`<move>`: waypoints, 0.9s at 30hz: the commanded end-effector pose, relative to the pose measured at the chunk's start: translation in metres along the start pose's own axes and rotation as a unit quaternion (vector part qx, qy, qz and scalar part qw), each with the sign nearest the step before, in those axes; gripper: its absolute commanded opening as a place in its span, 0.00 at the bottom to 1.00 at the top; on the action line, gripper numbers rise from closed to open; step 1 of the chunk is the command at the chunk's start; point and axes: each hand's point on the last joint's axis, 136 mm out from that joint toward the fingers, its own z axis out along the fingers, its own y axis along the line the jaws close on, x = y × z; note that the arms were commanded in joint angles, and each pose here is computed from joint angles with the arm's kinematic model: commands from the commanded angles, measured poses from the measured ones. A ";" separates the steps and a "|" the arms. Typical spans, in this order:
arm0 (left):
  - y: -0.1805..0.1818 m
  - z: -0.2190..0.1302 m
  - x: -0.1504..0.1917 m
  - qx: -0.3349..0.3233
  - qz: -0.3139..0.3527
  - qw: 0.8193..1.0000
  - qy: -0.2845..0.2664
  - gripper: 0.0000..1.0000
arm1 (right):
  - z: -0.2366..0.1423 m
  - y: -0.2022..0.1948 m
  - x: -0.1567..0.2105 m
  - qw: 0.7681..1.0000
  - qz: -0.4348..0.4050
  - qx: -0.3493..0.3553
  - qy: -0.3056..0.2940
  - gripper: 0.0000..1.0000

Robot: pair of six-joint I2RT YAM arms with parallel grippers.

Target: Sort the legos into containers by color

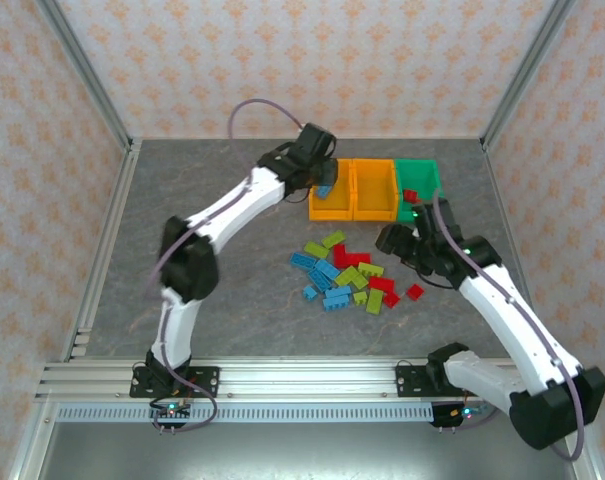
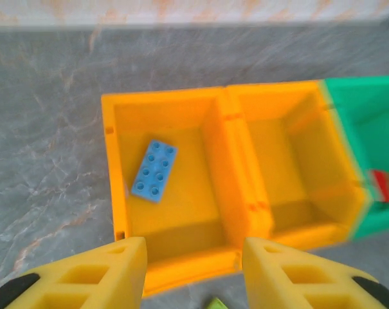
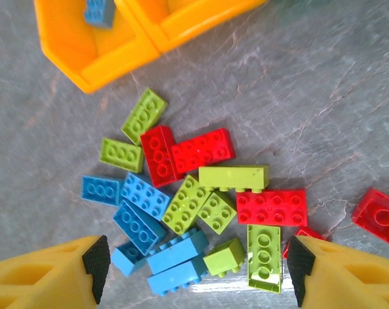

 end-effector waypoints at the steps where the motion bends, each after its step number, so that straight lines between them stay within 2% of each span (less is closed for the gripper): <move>1: -0.019 -0.102 -0.036 0.070 -0.010 0.991 -0.113 0.44 | 0.015 0.024 -0.006 0.998 -0.062 0.009 -0.005 0.75; 3: -0.009 -0.135 -0.012 0.064 0.027 0.991 -0.116 0.44 | 0.036 0.031 -0.005 0.996 -0.077 0.034 0.010 0.75; 8: 0.028 -0.197 0.047 0.056 0.136 0.986 -0.079 0.46 | 0.090 0.050 -0.014 0.996 -0.038 0.080 0.033 0.76; 12: 0.049 -0.232 0.087 0.066 0.232 0.969 -0.050 0.58 | 0.137 0.063 -0.022 0.993 -0.023 0.113 0.036 0.78; 15: 0.061 -0.238 0.111 0.068 0.318 0.945 -0.030 0.66 | 0.167 0.069 -0.025 0.990 -0.018 0.130 0.047 0.78; 18: 0.070 -0.228 0.127 0.061 0.375 0.924 -0.041 0.71 | 0.191 0.073 -0.020 0.988 -0.012 0.141 0.062 0.79; 23: 0.068 -0.213 0.152 0.087 0.411 0.907 -0.021 0.74 | 0.213 0.063 -0.009 0.983 0.001 0.170 0.070 0.79; 27: 0.063 -0.210 0.157 0.106 0.414 0.904 -0.020 0.76 | 0.230 0.055 0.000 0.978 -0.009 0.190 0.086 0.70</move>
